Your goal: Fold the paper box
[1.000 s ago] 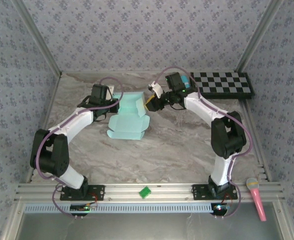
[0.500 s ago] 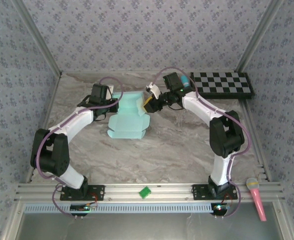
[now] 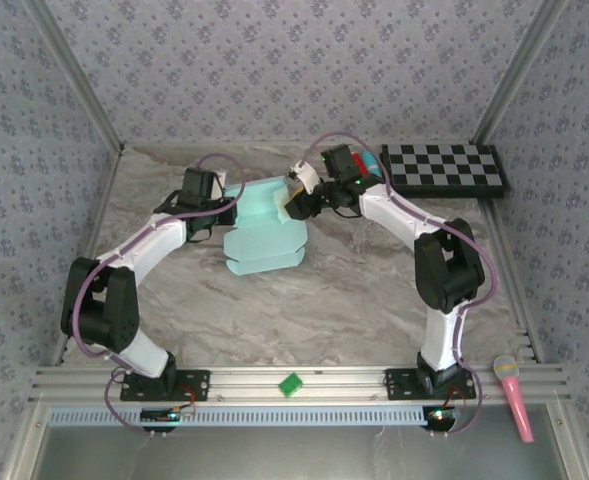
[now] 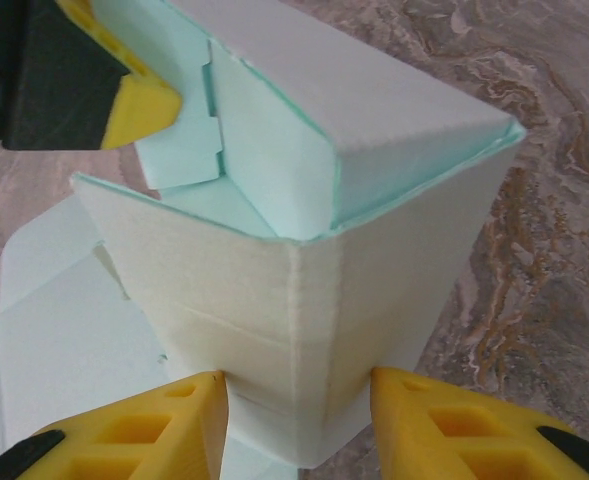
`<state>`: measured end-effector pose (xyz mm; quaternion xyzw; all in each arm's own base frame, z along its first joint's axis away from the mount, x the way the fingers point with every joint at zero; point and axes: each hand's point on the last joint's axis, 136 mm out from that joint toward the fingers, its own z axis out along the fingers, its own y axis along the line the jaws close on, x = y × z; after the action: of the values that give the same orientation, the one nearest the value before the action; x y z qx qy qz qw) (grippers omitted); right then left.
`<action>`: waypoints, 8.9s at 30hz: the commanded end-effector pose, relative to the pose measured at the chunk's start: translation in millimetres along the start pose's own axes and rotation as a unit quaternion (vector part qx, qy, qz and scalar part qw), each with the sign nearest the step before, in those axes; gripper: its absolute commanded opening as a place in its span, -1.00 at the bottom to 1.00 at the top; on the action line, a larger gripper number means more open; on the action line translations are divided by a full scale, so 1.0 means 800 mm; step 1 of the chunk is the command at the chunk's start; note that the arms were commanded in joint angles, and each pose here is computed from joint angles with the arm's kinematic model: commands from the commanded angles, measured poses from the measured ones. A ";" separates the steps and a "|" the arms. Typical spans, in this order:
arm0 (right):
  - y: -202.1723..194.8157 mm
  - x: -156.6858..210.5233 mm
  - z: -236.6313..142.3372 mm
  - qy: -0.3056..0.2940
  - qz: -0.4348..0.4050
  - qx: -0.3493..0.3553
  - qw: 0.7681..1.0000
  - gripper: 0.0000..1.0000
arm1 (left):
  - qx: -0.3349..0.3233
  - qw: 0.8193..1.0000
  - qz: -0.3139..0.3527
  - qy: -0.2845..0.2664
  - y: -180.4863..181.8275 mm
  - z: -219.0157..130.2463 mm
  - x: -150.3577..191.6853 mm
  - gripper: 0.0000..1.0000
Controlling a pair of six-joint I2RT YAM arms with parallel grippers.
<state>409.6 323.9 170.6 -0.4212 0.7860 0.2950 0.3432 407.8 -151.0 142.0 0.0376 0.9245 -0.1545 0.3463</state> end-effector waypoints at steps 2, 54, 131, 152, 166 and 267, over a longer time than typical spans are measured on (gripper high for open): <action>-0.014 -0.001 0.012 0.001 0.004 0.025 1.000 -0.14 | 0.048 0.998 0.009 -0.026 -0.031 -0.027 -0.026 -1.00; -0.135 0.027 -0.023 0.059 0.056 0.412 0.908 -0.80 | 0.067 0.997 -0.031 -0.023 -0.045 -0.032 -0.030 -1.00; -0.049 -0.025 -0.068 -0.003 0.068 0.322 0.944 0.55 | 0.019 0.996 -0.090 0.018 -0.025 0.001 -0.014 -1.00; -0.032 -0.017 -0.044 0.003 0.068 0.184 0.980 0.44 | 0.040 0.995 -0.092 0.023 -0.041 -0.007 -0.021 -1.00; -0.072 -0.005 -0.013 0.051 0.059 0.219 0.973 0.10 | 0.046 0.993 -0.098 0.036 -0.045 -0.011 -0.018 -1.00; -0.037 -0.030 -0.061 0.029 0.077 0.291 0.953 0.68 | -0.012 0.976 -0.204 0.074 -0.036 0.006 0.014 -1.00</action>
<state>436.6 295.1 187.0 -0.2733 0.8790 0.0524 0.3872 400.6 -183.3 125.9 -0.0988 0.9435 -0.2128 0.2340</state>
